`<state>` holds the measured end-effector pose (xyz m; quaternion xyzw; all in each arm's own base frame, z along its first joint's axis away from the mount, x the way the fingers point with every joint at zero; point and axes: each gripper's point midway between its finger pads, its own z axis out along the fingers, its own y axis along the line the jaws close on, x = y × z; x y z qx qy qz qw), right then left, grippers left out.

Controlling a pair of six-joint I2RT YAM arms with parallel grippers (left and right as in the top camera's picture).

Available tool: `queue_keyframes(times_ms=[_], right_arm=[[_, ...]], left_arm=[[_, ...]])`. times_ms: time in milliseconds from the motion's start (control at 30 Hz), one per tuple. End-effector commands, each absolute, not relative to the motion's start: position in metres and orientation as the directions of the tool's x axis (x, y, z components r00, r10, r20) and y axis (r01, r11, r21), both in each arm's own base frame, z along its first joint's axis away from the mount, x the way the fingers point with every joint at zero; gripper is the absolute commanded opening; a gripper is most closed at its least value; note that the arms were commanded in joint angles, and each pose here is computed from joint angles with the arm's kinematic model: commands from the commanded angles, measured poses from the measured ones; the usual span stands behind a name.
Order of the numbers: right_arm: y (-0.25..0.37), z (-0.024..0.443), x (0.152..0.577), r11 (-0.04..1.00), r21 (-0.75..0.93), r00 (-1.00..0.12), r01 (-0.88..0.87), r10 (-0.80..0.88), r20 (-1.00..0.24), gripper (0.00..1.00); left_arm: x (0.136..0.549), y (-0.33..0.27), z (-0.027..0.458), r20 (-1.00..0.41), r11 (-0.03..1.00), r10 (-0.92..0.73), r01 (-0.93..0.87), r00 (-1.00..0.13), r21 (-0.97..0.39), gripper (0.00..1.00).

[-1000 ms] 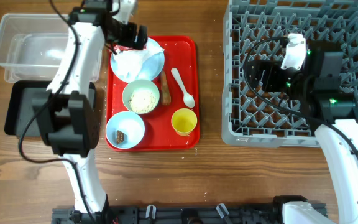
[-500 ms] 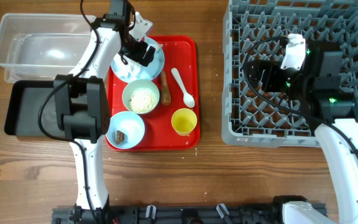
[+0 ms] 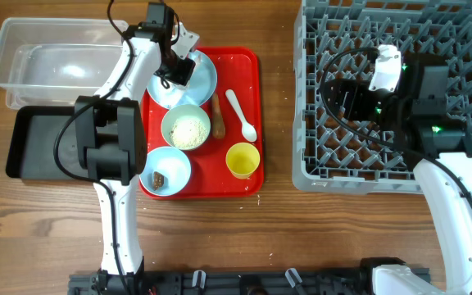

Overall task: Sort waste into correct bins and load items into the dishwasher rack
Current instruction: 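Grasp the white tissue on the plate with the left gripper, drop into clear bin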

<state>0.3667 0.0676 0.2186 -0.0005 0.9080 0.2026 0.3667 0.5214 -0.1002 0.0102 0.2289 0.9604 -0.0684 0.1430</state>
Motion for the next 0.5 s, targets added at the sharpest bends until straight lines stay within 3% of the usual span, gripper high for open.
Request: queue_keyframes(times_ms=[0,133,267,467], right_arm=[[0.067,0.225,0.371,0.92,0.365,-0.721,-0.141,0.157,-0.675,1.0],[0.064,0.225,0.372,0.925,0.356,-0.719,-0.131,0.158,-0.677,1.0],[0.064,0.225,0.372,0.925,0.355,-0.719,-0.131,0.158,-0.677,1.0],[0.064,0.225,0.372,0.925,0.356,-0.719,-0.131,0.158,-0.677,1.0]], left_arm=[[0.521,-0.102,0.025,-0.306,0.935,0.291,0.337,-0.906,-0.11,0.04],[0.529,-0.103,0.11,-0.44,0.962,0.158,0.239,-0.884,-0.135,0.04],[0.519,-0.106,0.214,-0.608,0.956,0.112,0.251,-0.786,-0.149,0.04],[0.5,-0.091,0.293,-0.728,0.959,0.081,0.252,-0.681,-0.128,0.04]])
